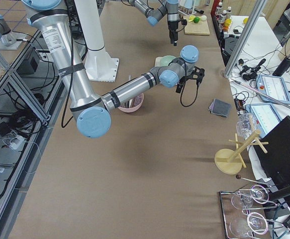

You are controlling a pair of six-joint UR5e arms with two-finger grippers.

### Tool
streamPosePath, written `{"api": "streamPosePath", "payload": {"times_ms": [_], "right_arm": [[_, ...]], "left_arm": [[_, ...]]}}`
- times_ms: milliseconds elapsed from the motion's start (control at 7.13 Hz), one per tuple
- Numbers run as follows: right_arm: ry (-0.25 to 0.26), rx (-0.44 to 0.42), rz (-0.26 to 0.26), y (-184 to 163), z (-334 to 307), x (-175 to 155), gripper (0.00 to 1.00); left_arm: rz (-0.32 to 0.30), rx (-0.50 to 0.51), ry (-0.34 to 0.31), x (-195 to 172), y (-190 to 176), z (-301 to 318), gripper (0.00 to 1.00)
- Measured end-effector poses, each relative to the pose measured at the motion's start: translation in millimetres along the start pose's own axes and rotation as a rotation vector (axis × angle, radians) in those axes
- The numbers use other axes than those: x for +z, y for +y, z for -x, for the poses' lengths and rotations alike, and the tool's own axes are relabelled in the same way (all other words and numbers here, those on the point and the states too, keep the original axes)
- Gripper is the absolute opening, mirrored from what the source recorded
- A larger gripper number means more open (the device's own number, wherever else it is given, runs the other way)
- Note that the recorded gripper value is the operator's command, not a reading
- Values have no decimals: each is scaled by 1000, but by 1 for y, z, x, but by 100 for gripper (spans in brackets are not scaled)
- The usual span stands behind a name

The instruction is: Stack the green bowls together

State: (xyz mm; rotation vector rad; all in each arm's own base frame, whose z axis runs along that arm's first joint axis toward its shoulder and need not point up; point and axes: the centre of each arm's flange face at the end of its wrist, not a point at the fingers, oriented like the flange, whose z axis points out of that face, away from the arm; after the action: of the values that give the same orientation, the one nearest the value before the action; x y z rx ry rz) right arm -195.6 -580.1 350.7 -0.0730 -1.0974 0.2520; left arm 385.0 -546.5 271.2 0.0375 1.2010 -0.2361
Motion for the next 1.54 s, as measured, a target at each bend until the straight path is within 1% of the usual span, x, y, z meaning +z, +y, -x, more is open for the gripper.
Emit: {"api": "streamPosePath", "payload": {"times_ms": [140,280,421,561,701,841,981,1121,1262,1402,1542], "right_arm": [[44,-56,-30,-16,-24,-18,100],[122,-145,-53,-34,-66,-39,100],[201,-233,-55,-47,-118,-63,100],[260,-306,-43,-51,-175,-86,100],[291,-349,-25,-46,-227,-101,100],[307,-369,-13,-38,-268,-111,100],[318,-375,-6,-30,-297,-118,100],[332,-376,-3,-25,-312,-121,100],[342,-375,-2,-23,-318,-122,100],[345,-372,-2,-21,-320,-122,100],[346,-372,-3,-21,-320,-122,100]], "left_arm": [[-12,77,-19,-35,-1,57,98],[-33,159,-61,-68,-2,119,98],[-53,242,-122,-98,-4,186,98],[-60,329,-195,-127,-3,256,98],[-58,387,-257,-150,-2,311,98],[-50,420,-313,-171,-4,358,98],[-28,435,-365,-192,-9,401,98],[2,438,-411,-218,-19,440,98],[31,457,-445,-246,-24,475,98],[60,480,-461,-263,-22,499,98],[79,487,-466,-269,-17,514,98]]}}
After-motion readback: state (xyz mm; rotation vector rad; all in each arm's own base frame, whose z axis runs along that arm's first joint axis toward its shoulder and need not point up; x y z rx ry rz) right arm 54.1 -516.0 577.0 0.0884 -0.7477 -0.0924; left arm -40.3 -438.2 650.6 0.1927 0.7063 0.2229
